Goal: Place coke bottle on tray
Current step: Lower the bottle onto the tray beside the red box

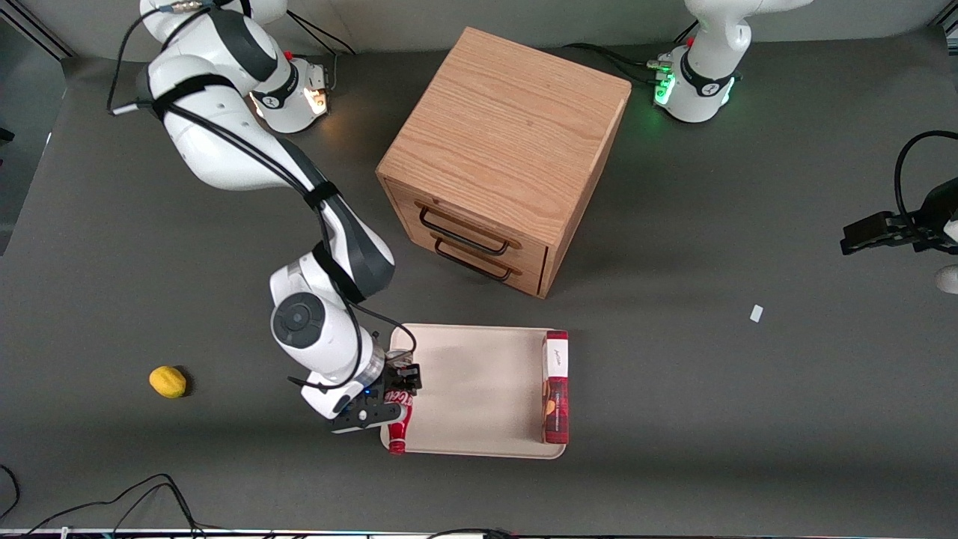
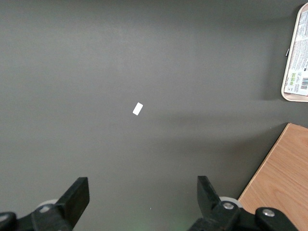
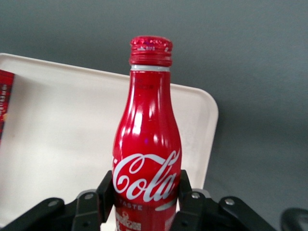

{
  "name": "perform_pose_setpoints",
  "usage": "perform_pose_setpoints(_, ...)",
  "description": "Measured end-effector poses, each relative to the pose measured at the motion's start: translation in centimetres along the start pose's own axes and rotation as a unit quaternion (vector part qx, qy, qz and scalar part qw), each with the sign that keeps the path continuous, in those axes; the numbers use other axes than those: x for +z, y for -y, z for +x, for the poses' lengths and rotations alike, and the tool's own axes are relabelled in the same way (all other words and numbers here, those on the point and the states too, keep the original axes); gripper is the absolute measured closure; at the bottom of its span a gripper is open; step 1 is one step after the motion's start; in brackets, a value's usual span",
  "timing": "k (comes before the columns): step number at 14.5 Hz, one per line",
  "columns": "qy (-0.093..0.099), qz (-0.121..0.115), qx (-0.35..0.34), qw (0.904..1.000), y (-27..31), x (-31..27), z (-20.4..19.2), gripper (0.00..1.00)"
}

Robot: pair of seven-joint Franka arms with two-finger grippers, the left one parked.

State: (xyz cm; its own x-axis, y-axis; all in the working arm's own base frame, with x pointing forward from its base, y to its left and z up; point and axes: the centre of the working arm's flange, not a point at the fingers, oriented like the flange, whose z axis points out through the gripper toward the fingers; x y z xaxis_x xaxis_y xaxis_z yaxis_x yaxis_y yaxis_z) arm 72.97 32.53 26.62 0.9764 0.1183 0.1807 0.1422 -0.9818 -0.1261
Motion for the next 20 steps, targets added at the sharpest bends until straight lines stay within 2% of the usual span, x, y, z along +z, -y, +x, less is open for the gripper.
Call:
perform_pose_setpoints(7,0.013,0.003,0.003,0.9999,-0.1,4.2,-1.0,0.45)
perform_pose_setpoints(10,0.005,0.008,0.006,0.9999,-0.3,5.6,-1.2,0.45)
perform_pose_setpoints(12,-0.002,0.011,0.008,0.9999,-0.5,6.9,-1.4,0.41)
perform_pose_setpoints(13,-0.006,0.012,0.009,0.9999,-0.6,7.3,-1.4,0.36)
perform_pose_setpoints(17,-0.013,0.015,0.010,0.9998,-0.9,8.0,-1.6,0.00)
perform_pose_setpoints(20,-0.016,0.016,0.010,0.9997,-0.8,7.9,-1.5,0.00)
